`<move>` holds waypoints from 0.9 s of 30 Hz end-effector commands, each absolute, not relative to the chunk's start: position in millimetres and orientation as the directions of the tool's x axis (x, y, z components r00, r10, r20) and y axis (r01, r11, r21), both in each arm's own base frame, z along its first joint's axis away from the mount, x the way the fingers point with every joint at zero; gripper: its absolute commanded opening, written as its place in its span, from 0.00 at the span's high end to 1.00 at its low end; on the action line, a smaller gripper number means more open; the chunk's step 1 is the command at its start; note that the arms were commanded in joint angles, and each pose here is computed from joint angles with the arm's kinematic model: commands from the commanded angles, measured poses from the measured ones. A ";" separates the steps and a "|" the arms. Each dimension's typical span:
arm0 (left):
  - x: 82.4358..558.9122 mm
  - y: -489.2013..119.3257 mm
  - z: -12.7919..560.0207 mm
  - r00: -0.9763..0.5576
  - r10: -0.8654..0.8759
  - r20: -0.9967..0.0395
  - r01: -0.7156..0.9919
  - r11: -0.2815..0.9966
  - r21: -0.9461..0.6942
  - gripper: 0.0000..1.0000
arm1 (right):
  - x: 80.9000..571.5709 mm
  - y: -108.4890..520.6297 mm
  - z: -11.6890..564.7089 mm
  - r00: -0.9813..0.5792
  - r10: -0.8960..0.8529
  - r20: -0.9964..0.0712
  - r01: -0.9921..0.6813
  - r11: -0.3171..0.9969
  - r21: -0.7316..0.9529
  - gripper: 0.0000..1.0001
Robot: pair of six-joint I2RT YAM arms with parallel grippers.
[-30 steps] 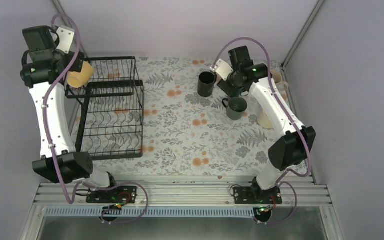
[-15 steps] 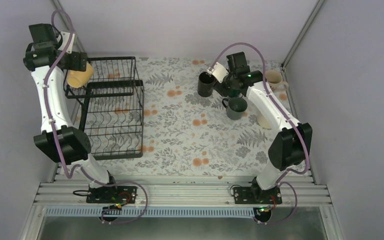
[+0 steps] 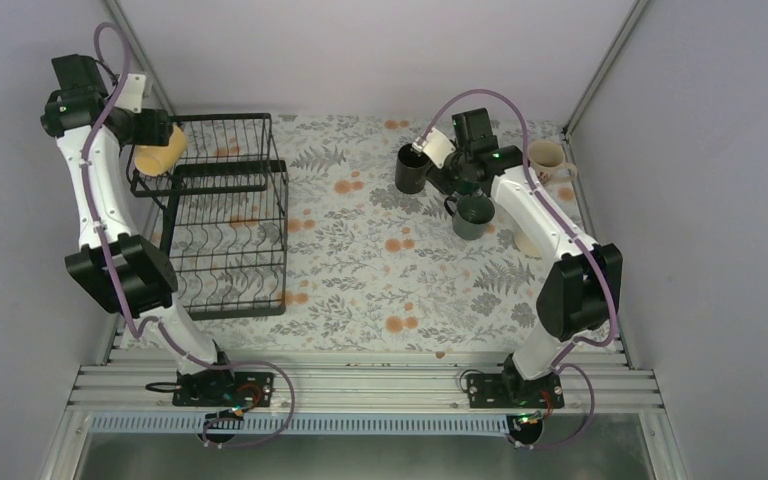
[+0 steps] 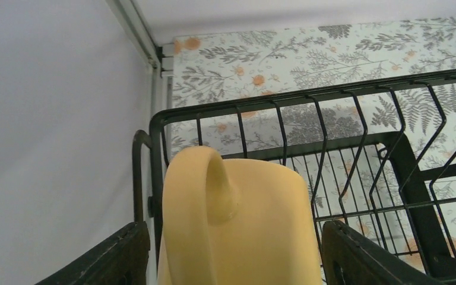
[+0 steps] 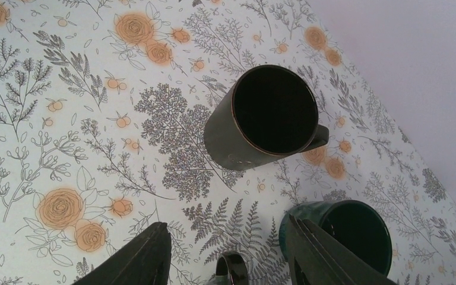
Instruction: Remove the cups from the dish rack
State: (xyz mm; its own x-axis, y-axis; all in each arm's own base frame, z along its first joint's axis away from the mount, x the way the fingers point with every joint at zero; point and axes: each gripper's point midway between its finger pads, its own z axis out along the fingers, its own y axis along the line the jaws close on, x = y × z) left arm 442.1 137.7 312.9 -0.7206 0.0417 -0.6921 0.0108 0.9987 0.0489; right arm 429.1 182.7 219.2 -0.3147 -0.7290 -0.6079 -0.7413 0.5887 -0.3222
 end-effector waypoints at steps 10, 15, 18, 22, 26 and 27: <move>456.4 130.2 305.2 -0.706 -0.018 -0.708 0.090 0.989 -0.114 0.48 | 433.6 177.7 217.3 -0.306 -0.732 -0.609 -0.742 0.584 -0.329 0.49; 455.2 126.7 309.4 -0.699 -0.014 -0.715 0.104 0.987 -0.121 0.62 | 432.3 176.8 214.8 -0.314 -0.732 -0.605 -0.744 0.586 -0.322 0.49; 454.1 125.0 311.2 -0.697 -0.013 -0.717 0.108 0.987 -0.123 0.74 | 431.6 176.1 215.5 -0.316 -0.733 -0.603 -0.744 0.586 -0.322 0.49; 453.4 124.3 310.0 -0.699 -0.020 -0.714 0.107 0.986 -0.132 0.93 | 430.0 176.4 221.1 -0.312 -0.728 -0.610 -0.743 0.587 -0.321 0.49; 452.6 117.5 317.1 -0.688 -0.003 -0.726 0.148 0.978 -0.144 0.97 | 427.0 176.5 234.6 -0.297 -0.721 -0.626 -0.737 0.590 -0.329 0.49; 451.5 111.5 322.7 -0.678 0.004 -0.735 0.174 0.972 -0.156 0.98 | 426.2 176.3 240.3 -0.293 -0.717 -0.633 -0.734 0.593 -0.332 0.49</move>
